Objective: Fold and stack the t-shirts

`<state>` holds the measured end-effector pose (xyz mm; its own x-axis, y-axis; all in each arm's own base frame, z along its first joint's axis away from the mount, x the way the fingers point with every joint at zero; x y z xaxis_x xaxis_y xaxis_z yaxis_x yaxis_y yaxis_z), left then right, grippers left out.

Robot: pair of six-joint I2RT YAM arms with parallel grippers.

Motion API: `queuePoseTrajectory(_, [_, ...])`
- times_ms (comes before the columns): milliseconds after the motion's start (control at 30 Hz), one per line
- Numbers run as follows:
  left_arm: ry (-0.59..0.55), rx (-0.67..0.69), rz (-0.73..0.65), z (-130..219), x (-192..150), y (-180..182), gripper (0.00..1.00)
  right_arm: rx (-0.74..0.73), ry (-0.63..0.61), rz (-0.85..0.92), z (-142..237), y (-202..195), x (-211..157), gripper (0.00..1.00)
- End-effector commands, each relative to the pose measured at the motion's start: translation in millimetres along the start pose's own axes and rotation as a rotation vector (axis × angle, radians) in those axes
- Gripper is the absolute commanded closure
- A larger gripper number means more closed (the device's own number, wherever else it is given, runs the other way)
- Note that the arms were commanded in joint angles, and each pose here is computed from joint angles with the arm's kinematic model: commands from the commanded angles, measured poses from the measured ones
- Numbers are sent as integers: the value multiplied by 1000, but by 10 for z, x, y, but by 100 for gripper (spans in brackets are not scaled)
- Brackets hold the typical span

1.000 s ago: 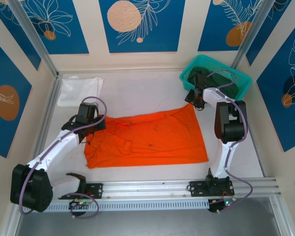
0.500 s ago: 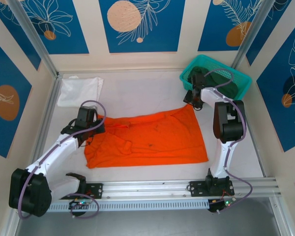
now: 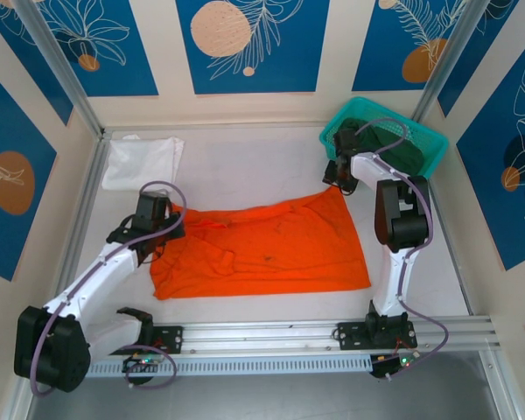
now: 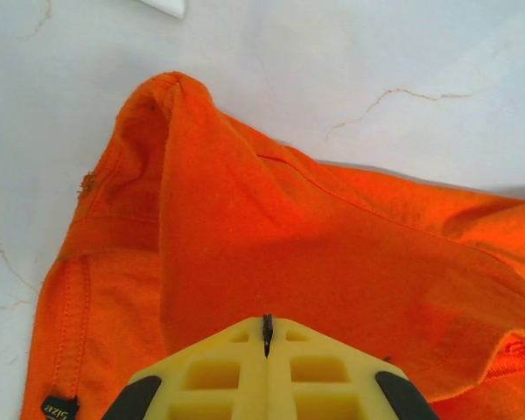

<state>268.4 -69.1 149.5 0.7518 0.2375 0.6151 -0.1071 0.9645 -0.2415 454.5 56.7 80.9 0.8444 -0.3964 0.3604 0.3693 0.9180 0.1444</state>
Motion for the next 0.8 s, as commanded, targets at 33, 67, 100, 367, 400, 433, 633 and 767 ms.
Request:
queuePoseTrajectory(33, [-1, 49, 21, 42, -67, 87, 100, -41, 141, 53, -120, -58, -408, 55])
queuePoseTrajectory(67, [-3, 57, 27, 48, -68, 100, 100, -42, 145, 58, -125, -56, -424, 56])
queuePoseTrajectory(100, [-6, 59, 29, 55, -65, 102, 100, -43, 143, 68, -127, -48, -429, 57])
queuePoseTrajectory(367, [-15, 55, 39, 80, -57, 101, 100, -12, 22, 111, 8, 52, -388, 56])
queuePoseTrajectory(400, [-14, 51, 39, 76, -54, 94, 100, -4, 9, 107, 36, 49, -370, 53])
queuePoseTrajectory(433, [-13, 47, 39, 71, -56, 86, 100, 9, -3, 111, 61, 62, -353, 51])
queuePoseTrajectory(633, [-10, 46, 37, 72, -53, 83, 100, 127, -94, 266, 271, 373, -278, 47])
queuePoseTrajectory(767, [-9, 48, 35, 69, -56, 86, 100, 152, -39, 399, 233, 550, -279, 47])
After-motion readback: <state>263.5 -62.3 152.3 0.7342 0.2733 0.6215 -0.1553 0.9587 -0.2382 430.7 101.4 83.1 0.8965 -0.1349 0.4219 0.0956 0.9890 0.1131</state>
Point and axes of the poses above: each hand's point on the last joint's axis, 136 mm out from that joint toward the fingers, its own z axis back along the fingers, its own y axis along the line the jaws close on, x = y × z, the point moved 4 cm from there along z, back along the fingers, and after that the axes turned 1 degree about -z, right-handed, at the moved point
